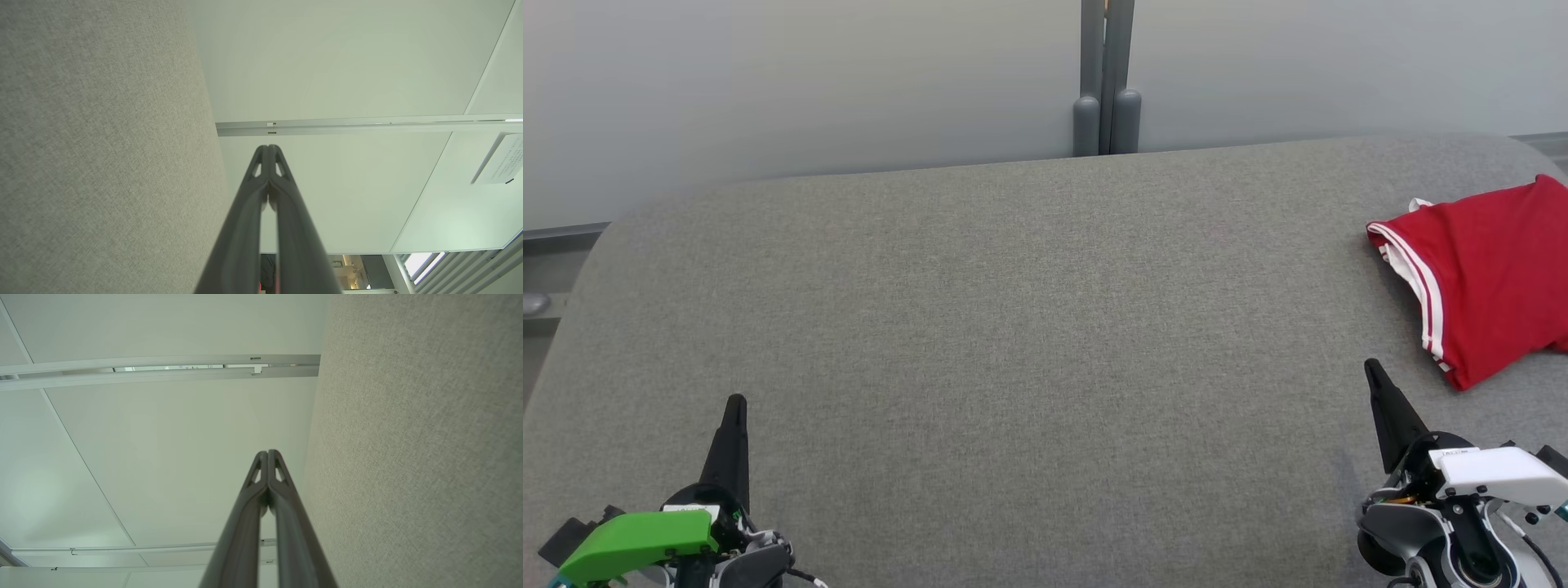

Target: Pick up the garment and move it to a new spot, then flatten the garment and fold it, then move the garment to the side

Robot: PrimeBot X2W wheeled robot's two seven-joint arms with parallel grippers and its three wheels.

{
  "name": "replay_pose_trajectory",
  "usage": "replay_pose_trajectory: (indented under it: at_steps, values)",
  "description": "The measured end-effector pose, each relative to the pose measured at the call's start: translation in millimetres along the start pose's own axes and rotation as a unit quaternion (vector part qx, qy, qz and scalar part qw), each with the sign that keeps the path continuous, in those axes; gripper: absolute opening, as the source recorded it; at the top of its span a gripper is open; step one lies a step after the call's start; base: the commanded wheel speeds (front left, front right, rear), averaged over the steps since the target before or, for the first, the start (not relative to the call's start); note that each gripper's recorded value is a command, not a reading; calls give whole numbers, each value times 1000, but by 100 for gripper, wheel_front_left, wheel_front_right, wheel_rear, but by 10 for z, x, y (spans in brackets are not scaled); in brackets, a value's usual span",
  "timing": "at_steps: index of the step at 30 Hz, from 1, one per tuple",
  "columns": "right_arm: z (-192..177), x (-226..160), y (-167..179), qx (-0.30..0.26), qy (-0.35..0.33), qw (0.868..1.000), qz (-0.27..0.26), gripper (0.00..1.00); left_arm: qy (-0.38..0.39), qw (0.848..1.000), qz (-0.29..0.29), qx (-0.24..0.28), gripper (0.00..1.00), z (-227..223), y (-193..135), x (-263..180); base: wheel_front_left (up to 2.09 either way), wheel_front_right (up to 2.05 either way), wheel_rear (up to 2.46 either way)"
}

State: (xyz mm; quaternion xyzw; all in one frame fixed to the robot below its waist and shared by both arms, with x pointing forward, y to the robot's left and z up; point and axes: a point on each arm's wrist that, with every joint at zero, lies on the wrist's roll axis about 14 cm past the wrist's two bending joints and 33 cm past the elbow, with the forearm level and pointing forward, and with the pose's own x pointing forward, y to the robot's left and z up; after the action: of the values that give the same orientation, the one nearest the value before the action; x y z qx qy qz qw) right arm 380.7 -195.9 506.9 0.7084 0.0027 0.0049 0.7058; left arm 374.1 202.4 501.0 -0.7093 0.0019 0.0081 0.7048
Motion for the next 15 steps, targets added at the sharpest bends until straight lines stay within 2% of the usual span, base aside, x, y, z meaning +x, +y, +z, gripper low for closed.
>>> replay_pose_trajectory:
  at_steps: [15]
  values:
    - [0, 0, 0, 0, 0, 1000, 0, 0, 0, 1000, 0, 0, 0, 0, -1, 0, 0, 0, 0]
